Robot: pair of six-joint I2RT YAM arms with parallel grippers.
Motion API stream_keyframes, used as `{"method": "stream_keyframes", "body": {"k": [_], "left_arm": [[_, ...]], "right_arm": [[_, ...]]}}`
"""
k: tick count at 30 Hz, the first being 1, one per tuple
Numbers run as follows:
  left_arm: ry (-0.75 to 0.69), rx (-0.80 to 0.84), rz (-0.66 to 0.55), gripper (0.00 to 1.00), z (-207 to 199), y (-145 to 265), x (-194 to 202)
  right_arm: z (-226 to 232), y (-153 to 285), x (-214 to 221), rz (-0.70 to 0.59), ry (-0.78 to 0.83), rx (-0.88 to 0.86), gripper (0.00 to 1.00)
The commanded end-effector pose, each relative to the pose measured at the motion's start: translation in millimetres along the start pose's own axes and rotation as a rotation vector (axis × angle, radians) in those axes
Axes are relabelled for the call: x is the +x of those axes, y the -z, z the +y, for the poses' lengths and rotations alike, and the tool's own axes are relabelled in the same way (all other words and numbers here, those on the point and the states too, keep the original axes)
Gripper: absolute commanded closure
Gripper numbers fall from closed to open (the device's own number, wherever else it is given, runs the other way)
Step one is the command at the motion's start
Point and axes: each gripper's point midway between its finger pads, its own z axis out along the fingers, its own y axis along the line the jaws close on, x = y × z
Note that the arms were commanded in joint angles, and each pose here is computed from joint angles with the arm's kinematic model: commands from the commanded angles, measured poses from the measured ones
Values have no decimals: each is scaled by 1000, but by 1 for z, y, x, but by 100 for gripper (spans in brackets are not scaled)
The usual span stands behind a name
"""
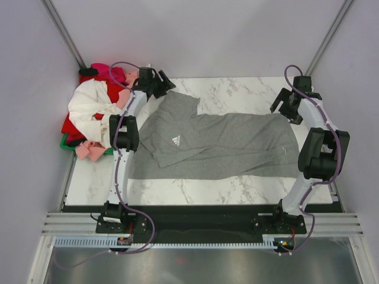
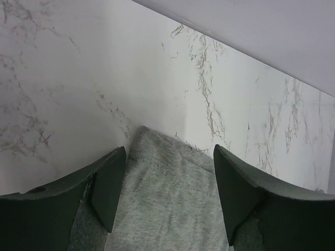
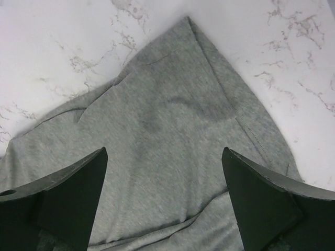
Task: Fold and stack the t-shirts
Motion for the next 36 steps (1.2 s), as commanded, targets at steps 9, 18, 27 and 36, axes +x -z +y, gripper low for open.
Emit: {"method": "stream_keyframes", "body": {"k": [9,18,27,36], "left_arm": [[106,-6,57,48,14,-18,30],[156,8,29,98,24,-16,23],[150,16,36,98,23,-16,25],[148,24,41,98,23,-15,25]], "right_arm": [[-41,-47,-42,-38,-76,64,7],[-41,-95,-49,-13,-67,62,18],[-27,-120,-59,-30,-70,9,26],[-9,-128,-38,-4,-19,-14,40]]}}
